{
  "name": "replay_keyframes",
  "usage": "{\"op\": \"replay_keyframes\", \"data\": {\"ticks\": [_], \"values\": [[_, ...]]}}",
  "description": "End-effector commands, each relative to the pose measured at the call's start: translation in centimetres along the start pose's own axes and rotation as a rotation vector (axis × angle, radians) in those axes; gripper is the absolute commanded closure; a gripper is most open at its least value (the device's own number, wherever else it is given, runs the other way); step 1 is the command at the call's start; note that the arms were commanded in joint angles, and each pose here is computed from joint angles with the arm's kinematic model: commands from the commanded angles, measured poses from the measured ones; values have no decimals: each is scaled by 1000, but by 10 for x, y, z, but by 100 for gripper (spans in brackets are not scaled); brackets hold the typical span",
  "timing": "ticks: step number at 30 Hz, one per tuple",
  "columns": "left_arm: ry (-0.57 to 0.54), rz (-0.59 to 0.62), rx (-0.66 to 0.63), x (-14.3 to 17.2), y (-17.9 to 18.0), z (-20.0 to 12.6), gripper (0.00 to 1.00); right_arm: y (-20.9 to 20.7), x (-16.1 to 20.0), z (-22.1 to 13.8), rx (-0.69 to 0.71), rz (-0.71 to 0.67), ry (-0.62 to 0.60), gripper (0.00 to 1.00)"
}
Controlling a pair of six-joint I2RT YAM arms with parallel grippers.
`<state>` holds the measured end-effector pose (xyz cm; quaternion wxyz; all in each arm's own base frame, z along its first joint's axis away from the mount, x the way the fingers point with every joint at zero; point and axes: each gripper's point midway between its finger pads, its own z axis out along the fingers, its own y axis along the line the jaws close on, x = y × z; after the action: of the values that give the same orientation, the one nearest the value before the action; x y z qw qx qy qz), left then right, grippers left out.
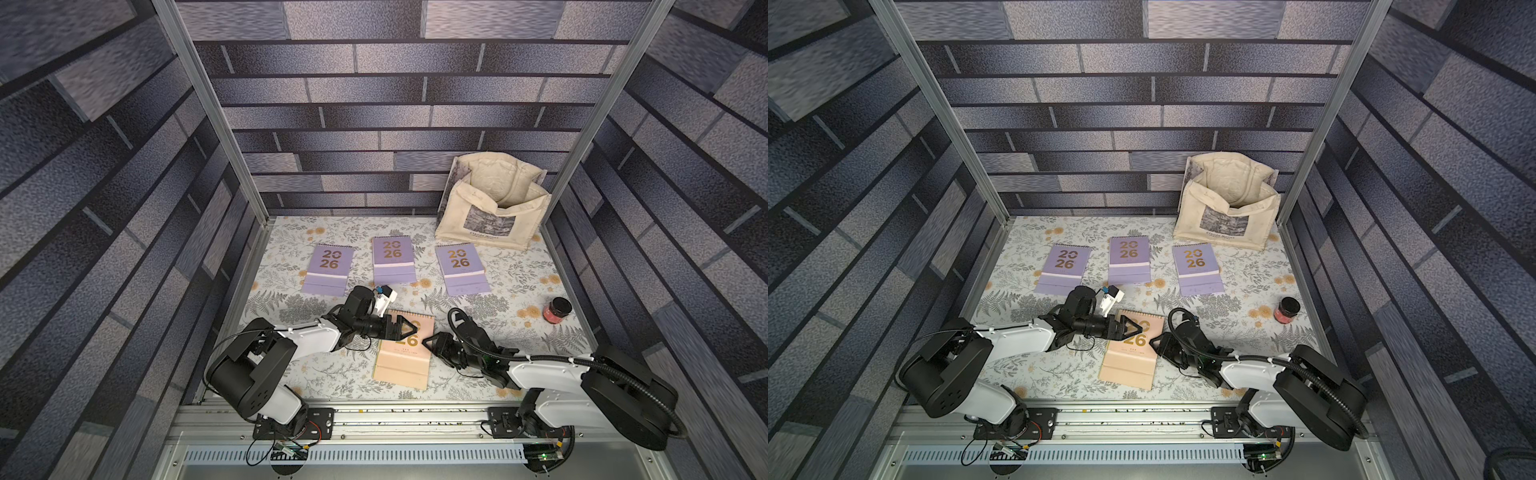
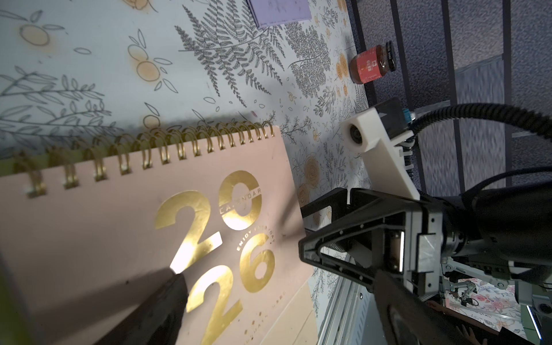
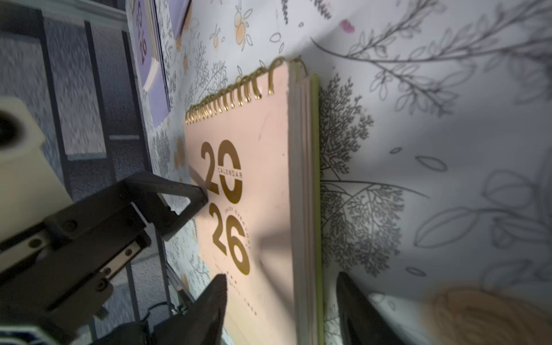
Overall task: Stack the calendars
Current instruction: Place the calendar at the calendar.
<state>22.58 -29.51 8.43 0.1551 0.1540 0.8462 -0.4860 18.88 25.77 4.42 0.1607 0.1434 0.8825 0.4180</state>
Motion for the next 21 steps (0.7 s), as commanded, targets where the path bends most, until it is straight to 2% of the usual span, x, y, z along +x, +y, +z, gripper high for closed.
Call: {"op": "replay_keyframes", "data": {"ticks": [1, 4, 8, 14, 17, 21], "values": [[32, -22, -59, 10, 15, 4, 0, -50, 10, -4, 206, 4, 28, 8], [16, -17, -56, 4, 11, 2, 0, -49, 8, -6, 229, -10, 24, 0], [-53, 11, -84, -14, 2, -9, 0, -44, 4, -12, 259, -35, 17, 0], [-220, 22, -195, -46, 8, -53, 0, -40, -1, -20, 314, -64, 16, 0], [-250, 1, -208, -47, 17, -67, 0, -36, -1, -17, 309, -70, 23, 0], [-219, -48, -215, -34, 32, -66, 0, -30, -2, -11, 320, -83, 43, 0]]}}
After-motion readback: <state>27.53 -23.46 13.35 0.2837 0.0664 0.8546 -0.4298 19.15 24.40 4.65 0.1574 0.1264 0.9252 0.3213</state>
